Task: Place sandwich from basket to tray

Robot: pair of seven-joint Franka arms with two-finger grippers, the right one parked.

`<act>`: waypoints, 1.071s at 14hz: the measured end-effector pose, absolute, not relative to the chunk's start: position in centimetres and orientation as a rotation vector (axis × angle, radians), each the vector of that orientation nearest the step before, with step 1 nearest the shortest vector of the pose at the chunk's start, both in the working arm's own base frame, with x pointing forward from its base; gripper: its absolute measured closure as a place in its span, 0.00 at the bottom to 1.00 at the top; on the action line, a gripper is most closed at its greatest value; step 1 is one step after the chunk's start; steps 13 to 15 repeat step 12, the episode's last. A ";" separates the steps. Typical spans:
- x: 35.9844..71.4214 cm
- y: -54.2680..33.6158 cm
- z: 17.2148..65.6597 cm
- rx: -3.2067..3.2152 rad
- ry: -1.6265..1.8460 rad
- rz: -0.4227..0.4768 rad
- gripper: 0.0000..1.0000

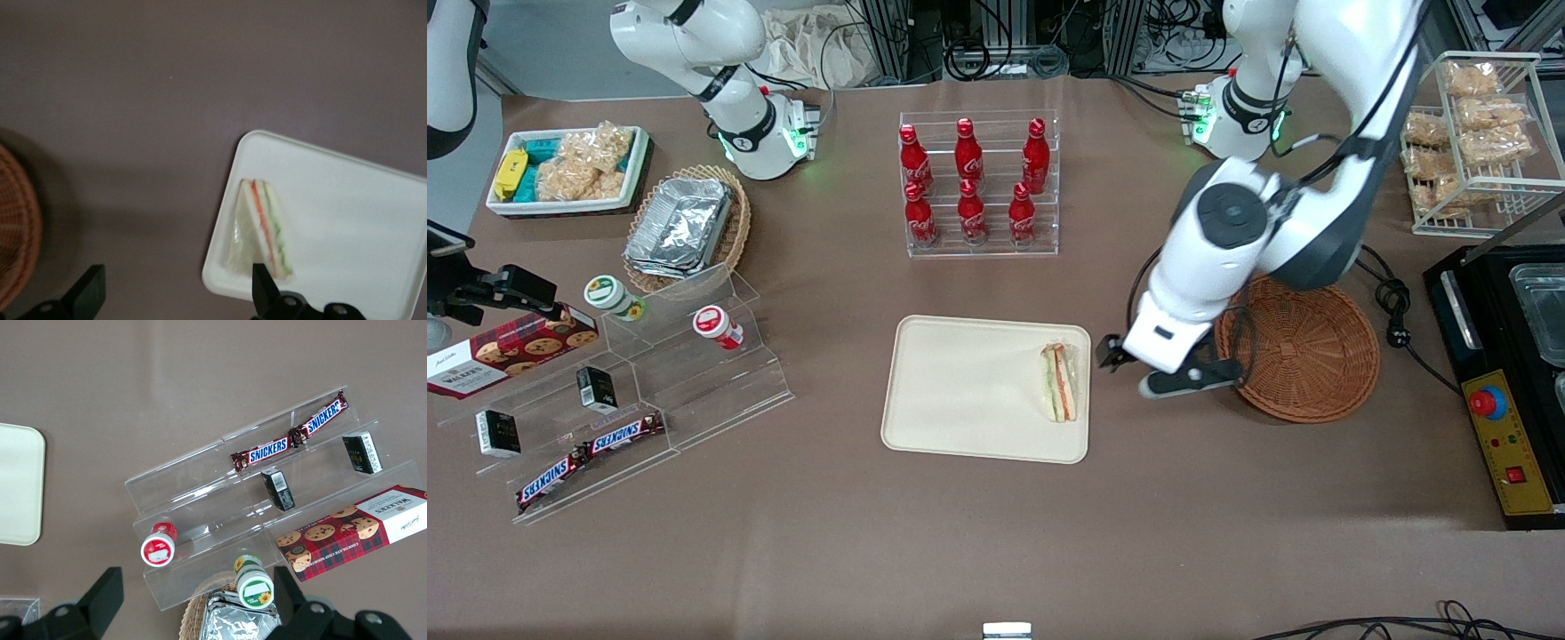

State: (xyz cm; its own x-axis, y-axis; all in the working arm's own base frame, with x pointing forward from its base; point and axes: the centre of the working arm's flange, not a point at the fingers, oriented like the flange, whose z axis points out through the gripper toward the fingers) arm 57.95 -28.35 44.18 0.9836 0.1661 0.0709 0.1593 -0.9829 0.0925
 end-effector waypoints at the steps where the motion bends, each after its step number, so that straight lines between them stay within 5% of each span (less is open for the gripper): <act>1: 57.5 -26.5 46.1 3.065 0.224 0.072 0.01; 9: 51.5 -9.0 61.3 3.144 0.091 -0.090 0.00; 15: 50.6 -7.8 62.9 3.154 0.070 -0.058 0.00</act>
